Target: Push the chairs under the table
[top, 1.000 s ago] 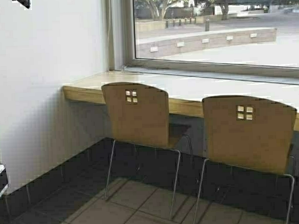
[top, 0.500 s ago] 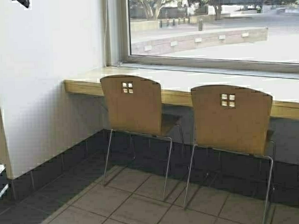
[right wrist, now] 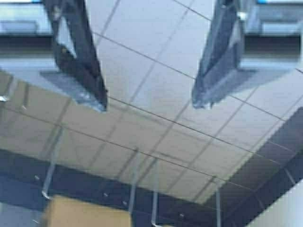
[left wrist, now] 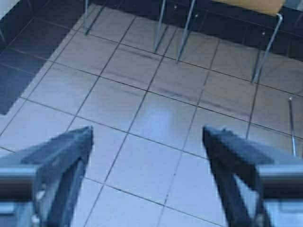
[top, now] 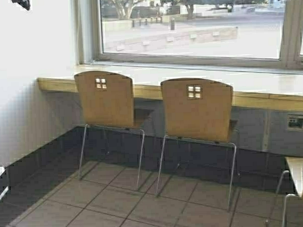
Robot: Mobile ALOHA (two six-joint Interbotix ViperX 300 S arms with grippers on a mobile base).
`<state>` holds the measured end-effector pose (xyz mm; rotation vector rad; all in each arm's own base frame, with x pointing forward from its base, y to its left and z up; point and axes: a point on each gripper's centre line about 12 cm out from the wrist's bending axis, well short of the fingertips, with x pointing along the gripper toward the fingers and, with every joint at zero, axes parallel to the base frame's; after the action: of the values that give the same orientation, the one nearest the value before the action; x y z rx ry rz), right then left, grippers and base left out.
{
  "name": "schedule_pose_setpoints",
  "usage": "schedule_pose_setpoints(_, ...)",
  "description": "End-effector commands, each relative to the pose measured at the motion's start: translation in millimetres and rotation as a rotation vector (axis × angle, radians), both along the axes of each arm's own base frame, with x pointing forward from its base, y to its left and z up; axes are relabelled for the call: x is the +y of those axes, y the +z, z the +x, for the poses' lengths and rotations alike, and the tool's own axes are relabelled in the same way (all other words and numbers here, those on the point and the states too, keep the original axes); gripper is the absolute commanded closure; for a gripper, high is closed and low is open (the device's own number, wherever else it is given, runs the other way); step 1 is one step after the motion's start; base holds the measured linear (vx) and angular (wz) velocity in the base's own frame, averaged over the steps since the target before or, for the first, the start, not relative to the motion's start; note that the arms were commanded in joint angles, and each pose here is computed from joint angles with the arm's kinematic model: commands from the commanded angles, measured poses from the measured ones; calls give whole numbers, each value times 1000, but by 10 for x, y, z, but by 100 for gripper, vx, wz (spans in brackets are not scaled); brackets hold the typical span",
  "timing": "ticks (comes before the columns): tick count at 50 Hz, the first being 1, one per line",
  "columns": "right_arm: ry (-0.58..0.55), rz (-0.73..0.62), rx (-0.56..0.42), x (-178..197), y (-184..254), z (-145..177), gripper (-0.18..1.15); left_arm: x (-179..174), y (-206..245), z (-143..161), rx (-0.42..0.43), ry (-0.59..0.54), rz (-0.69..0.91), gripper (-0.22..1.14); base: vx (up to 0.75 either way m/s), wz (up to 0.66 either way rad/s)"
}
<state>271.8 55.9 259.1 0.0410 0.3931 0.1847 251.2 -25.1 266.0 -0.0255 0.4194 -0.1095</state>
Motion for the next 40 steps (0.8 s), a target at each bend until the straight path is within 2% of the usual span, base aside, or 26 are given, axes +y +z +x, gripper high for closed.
schedule_pose_setpoints(1,-3,9,-17,2,90,27,7,-2,72,10,-26,1,-2,-8,-25,-30)
schedule_pose_setpoints(40,-24,-1,20,-49,10,85,7,1,70,-42,-29,4,-12,-7,-19,-40)
